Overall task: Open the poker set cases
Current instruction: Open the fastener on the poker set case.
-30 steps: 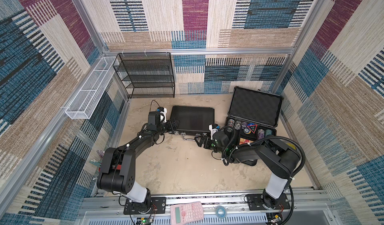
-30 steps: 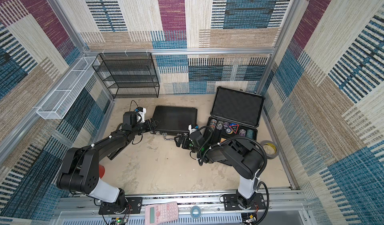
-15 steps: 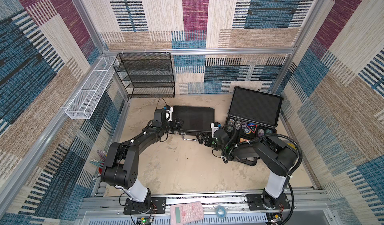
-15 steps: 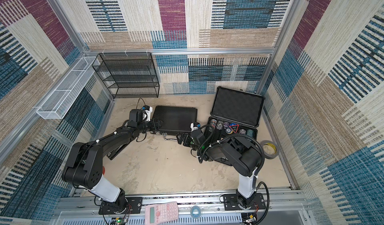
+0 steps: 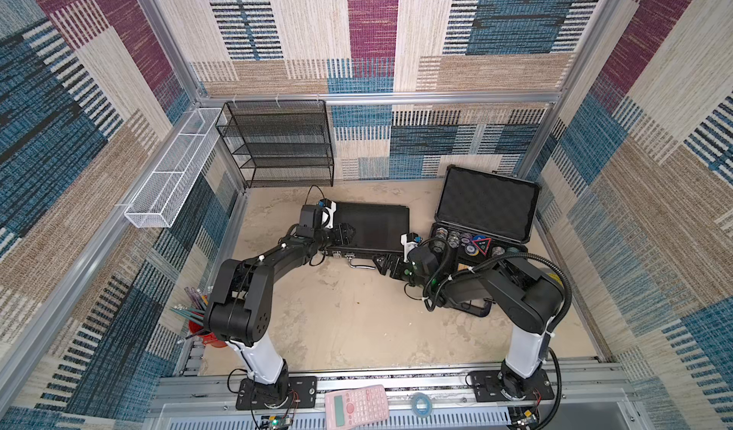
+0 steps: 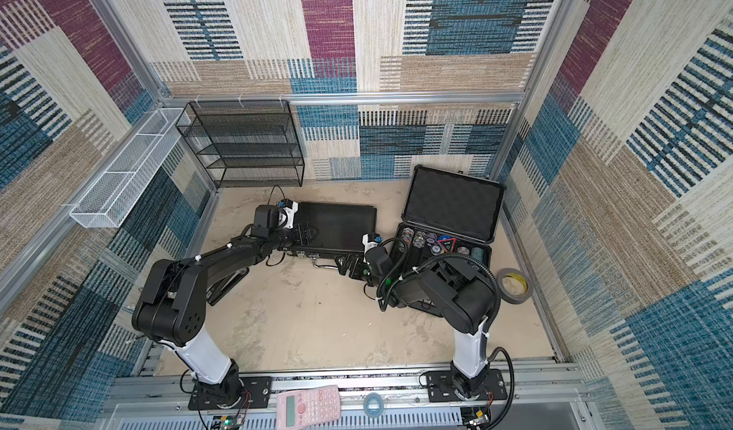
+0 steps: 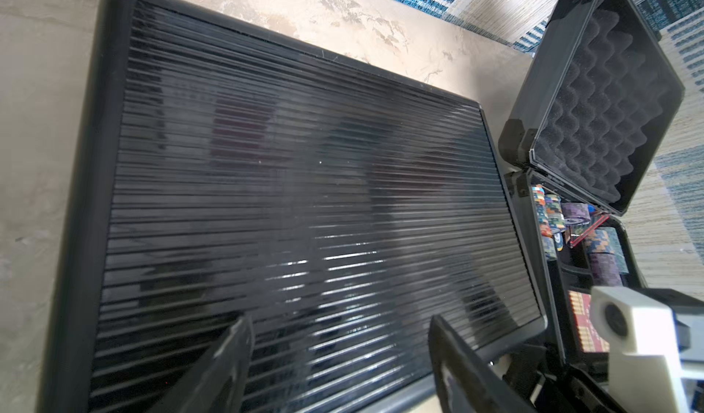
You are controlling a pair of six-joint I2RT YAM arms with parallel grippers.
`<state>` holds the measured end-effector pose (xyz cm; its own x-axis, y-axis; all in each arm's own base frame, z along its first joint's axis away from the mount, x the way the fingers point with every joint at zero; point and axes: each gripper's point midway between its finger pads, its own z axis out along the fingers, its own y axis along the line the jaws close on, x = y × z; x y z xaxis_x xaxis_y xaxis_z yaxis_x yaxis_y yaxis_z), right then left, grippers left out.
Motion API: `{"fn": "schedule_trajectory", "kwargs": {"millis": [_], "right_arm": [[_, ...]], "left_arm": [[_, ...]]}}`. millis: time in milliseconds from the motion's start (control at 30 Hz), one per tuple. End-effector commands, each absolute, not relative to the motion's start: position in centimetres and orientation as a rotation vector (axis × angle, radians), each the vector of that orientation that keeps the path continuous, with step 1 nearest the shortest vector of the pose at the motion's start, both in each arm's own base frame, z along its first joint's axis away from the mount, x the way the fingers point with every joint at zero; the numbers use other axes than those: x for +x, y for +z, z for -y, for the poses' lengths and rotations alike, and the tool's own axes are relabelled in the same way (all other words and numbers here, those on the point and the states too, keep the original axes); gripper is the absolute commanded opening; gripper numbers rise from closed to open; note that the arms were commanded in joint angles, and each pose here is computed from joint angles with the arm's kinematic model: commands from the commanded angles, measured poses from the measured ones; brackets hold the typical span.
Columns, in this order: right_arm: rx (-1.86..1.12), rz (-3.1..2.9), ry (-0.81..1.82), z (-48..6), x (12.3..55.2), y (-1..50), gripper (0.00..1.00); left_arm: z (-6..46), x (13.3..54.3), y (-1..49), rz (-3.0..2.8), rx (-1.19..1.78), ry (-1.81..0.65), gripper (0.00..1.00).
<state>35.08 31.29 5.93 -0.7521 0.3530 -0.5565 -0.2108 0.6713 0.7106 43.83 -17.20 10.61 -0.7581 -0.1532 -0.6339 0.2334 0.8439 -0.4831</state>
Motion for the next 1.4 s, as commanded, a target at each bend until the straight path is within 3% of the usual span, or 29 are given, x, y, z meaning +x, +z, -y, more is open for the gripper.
{"fn": "schedule_trajectory", "kwargs": {"millis": [0, 500, 967, 1367], "right_arm": [[0.095, -2.118, 1.114, -31.9, 35.3, 7.5, 0.99], [0.004, -1.983, 1.247, -32.6, 34.2, 11.6, 0.98], [-0.015, -2.08, 1.202, -33.3, 34.7, 8.7, 1.0], [-0.098, -1.915, 1.312, -33.1, 33.0, 13.1, 0.95]], "left_arm": [[16.0, 41.9, 7.1, -2.478, 0.029, -0.636, 0.75], [15.8, 40.7, 4.2, -2.57, -0.012, -0.632, 0.74], [16.3, 40.9, 4.5, -2.552, -0.02, -0.678, 0.75], [16.6, 40.9, 4.3, -2.548, -0.014, -0.699, 0.74]]}}
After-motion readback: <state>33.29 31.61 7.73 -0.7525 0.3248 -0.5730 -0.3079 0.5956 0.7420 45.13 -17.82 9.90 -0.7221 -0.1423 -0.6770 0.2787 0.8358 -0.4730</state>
